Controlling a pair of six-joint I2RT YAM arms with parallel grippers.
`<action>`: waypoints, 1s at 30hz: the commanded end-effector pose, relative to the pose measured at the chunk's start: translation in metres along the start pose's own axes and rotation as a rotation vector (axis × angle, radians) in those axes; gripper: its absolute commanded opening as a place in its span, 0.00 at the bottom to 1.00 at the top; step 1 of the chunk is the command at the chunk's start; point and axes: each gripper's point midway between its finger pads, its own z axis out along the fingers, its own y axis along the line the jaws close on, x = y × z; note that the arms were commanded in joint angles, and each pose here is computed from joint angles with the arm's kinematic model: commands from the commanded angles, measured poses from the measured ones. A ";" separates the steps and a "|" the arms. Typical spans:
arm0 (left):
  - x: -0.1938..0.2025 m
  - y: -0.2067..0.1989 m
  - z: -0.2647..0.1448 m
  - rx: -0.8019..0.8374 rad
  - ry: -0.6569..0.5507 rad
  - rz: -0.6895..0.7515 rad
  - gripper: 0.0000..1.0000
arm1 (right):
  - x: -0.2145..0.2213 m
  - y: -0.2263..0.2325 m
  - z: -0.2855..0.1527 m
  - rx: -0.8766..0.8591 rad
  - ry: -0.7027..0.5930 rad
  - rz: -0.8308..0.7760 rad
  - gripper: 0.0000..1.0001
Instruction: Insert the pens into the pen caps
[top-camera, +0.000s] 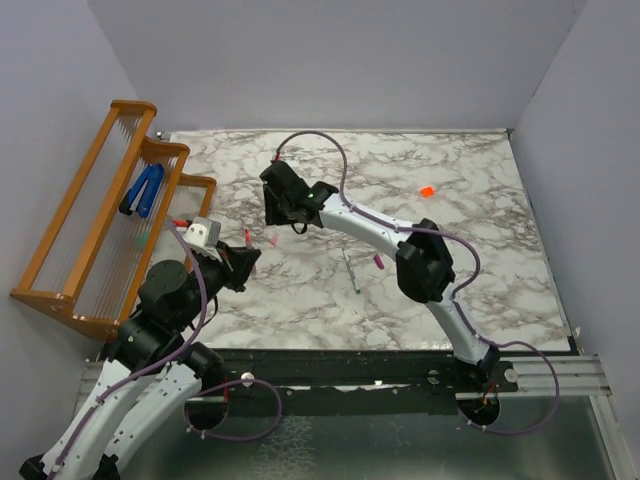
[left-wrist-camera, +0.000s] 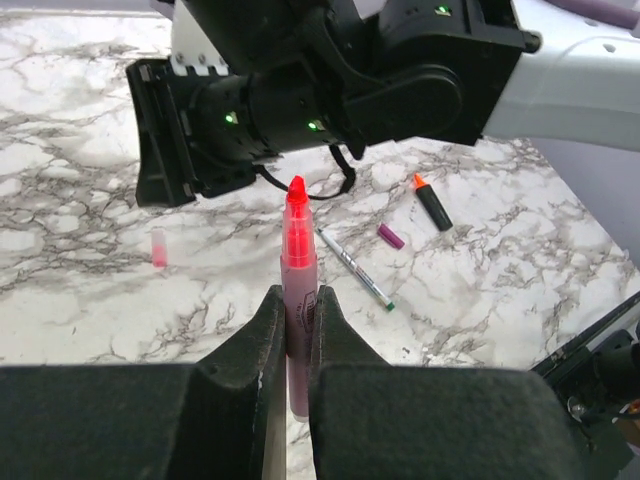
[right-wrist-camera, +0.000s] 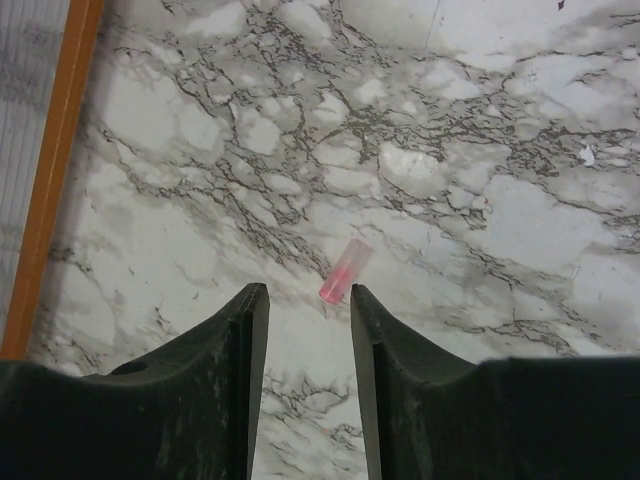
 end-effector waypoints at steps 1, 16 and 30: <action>-0.008 0.002 -0.016 -0.017 -0.019 0.013 0.00 | 0.027 -0.007 0.021 0.129 0.069 -0.040 0.42; -0.032 -0.003 -0.037 -0.010 -0.074 0.030 0.00 | 0.055 -0.023 0.051 0.199 0.125 -0.074 0.40; -0.035 -0.004 -0.040 -0.003 -0.087 0.041 0.00 | 0.067 -0.024 0.071 0.198 0.137 -0.084 0.39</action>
